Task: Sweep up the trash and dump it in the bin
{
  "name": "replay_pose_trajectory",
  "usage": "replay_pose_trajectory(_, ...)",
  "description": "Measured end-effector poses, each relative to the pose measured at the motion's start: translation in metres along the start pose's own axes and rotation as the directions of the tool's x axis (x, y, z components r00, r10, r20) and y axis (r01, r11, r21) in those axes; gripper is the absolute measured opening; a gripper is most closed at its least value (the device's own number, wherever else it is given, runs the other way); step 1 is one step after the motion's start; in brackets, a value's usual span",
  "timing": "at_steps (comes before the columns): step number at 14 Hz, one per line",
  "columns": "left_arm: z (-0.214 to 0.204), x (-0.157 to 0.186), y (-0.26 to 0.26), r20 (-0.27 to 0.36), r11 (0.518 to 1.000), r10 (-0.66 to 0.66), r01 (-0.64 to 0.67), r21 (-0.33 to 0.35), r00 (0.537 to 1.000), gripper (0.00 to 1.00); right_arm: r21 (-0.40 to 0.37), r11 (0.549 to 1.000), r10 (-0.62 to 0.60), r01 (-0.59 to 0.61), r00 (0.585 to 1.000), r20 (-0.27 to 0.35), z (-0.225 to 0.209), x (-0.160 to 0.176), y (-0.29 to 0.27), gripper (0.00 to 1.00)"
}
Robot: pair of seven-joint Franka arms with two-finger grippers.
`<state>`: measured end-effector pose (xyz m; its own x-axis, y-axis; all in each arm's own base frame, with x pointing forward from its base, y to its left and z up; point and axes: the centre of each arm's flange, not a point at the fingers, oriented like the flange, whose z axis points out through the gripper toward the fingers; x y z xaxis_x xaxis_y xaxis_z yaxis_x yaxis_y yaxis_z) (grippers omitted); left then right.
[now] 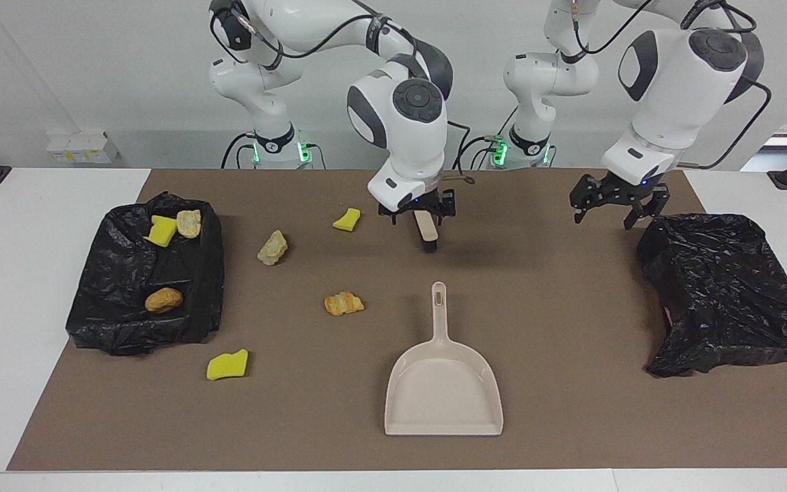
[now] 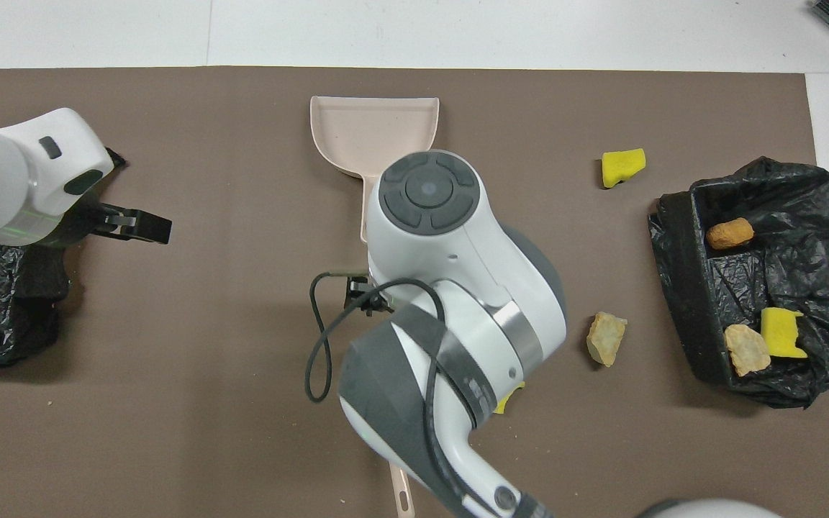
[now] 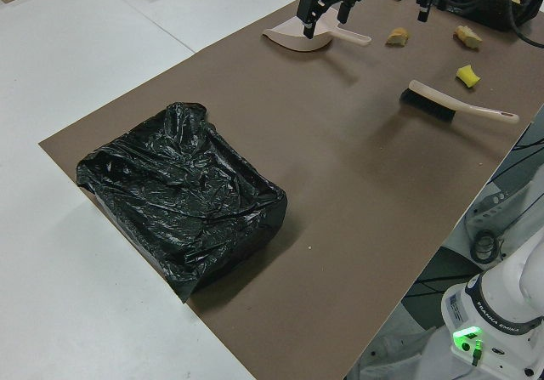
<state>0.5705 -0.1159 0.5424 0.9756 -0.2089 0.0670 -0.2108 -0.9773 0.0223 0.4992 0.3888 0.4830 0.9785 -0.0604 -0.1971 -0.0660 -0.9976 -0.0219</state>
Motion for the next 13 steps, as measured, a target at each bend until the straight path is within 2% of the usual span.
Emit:
replay_pose_trajectory(2,0.016,0.015,0.027,-0.046,1.0,-0.014,0.014,-0.005,0.999,1.0,-0.036,0.999,-0.024,0.025,0.999,0.024,0.019,-0.047,0.007,1.0)
replay_pose_trajectory(5,0.045,0.031,0.067,-0.087,1.0,-0.018,0.017,-0.018,0.996,1.0,0.016,0.999,-0.032,0.032,0.999,0.029,0.069,-0.102,0.015,1.0)
replay_pose_trajectory(7,0.07,0.04,0.097,-0.107,0.999,-0.028,0.025,-0.029,0.994,1.0,0.005,0.999,-0.052,0.052,0.998,0.039,0.1,-0.134,0.02,1.0)
replay_pose_trajectory(10,0.099,0.047,0.135,-0.132,0.999,-0.028,0.022,-0.046,0.991,1.0,-0.019,0.994,-0.105,0.106,0.994,0.043,0.136,-0.165,0.011,1.0)
replay_pose_trajectory(13,0.116,0.05,0.168,-0.176,0.997,-0.038,0.026,-0.07,0.984,1.0,-0.018,0.991,-0.134,0.135,0.99,0.032,0.174,-0.182,-0.003,1.0)
